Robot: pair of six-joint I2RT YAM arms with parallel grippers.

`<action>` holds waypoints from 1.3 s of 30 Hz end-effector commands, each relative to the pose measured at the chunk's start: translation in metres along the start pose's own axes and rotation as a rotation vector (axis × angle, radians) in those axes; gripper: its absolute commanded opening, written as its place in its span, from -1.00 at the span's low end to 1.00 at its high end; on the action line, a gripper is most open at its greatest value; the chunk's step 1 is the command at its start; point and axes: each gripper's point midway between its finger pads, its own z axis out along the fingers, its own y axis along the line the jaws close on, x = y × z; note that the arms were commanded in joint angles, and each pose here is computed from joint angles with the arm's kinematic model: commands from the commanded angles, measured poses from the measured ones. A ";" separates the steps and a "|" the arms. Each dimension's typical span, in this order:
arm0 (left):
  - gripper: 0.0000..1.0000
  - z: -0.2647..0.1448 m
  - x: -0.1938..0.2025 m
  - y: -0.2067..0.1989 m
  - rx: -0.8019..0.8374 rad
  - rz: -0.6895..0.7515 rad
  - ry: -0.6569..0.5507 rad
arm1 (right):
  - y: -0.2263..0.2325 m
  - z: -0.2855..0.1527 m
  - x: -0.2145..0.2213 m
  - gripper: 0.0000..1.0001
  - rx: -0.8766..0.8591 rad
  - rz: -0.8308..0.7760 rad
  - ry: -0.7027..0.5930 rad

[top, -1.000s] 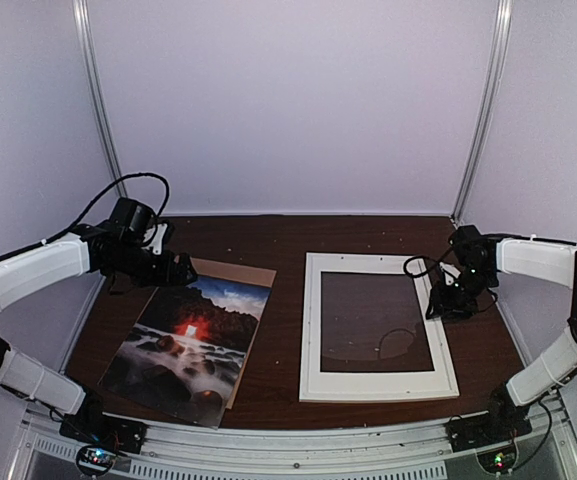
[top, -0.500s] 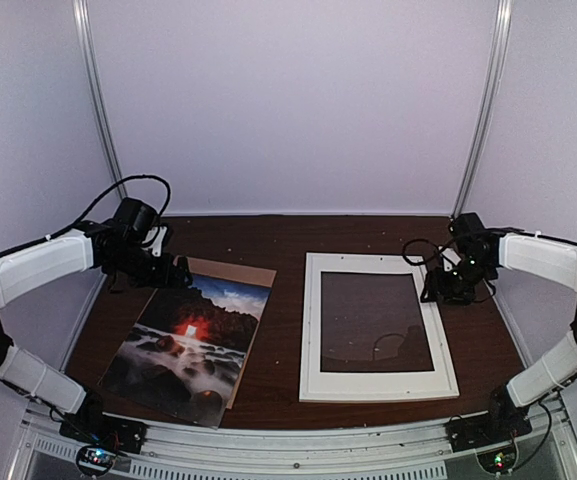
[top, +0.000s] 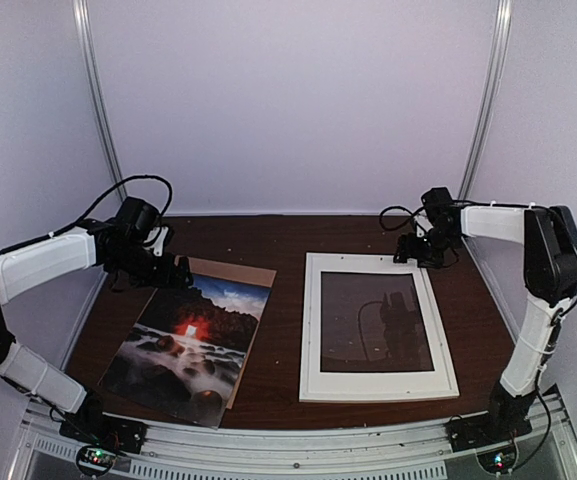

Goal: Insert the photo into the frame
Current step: Move the photo to the center of the board.

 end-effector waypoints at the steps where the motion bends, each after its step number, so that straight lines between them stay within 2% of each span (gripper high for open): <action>1: 0.95 -0.008 -0.014 0.000 -0.002 -0.002 -0.042 | 0.007 0.021 -0.025 0.52 -0.017 0.010 -0.023; 14: 0.95 -0.007 -0.014 -0.001 0.003 -0.003 -0.034 | -0.019 0.063 -0.022 0.52 0.095 0.027 0.041; 29: 0.95 -0.002 -0.012 -0.001 0.006 -0.005 -0.024 | -0.023 0.073 -0.010 0.51 0.098 0.034 0.083; 39: 0.95 0.002 -0.009 -0.002 0.011 -0.007 -0.014 | 0.009 0.049 -0.036 0.51 -0.048 0.029 -0.041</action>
